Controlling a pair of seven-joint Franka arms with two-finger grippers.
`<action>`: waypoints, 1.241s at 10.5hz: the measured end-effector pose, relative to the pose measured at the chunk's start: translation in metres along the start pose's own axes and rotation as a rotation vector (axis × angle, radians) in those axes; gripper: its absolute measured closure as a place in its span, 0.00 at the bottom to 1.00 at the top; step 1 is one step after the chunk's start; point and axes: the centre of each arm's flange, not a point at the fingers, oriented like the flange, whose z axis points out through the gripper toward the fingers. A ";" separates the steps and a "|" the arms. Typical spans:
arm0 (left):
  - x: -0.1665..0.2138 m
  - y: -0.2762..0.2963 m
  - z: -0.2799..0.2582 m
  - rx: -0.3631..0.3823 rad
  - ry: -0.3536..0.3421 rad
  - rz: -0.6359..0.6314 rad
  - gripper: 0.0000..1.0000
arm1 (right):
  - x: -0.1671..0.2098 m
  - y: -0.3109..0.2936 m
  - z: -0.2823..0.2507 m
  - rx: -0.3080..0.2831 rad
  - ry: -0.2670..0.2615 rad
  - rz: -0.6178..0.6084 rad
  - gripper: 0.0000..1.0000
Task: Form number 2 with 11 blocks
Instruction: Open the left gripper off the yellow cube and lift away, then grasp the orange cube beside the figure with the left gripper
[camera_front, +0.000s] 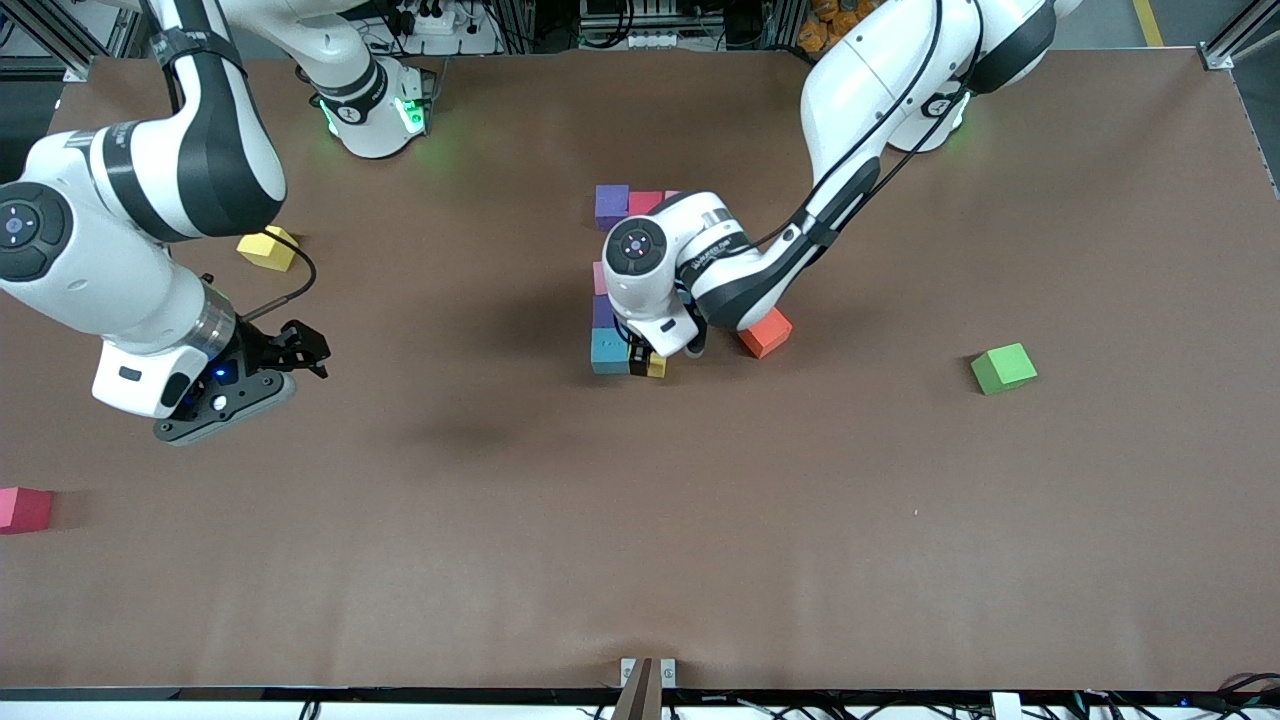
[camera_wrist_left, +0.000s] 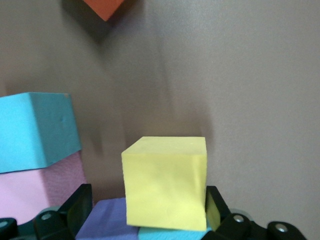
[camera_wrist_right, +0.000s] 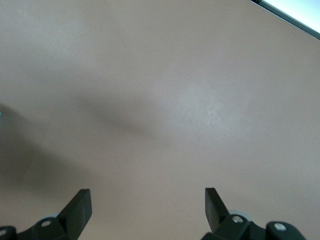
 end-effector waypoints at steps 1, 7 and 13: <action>0.001 -0.001 -0.010 0.002 0.010 0.009 0.00 | 0.000 0.000 0.000 0.000 0.000 -0.001 0.00; 0.081 0.039 -0.060 0.046 -0.008 0.026 0.00 | 0.001 0.003 -0.008 -0.007 0.014 0.004 0.00; 0.124 -0.014 -0.054 0.104 -0.021 0.313 0.00 | -0.012 0.033 -0.032 -0.063 -0.024 0.048 0.00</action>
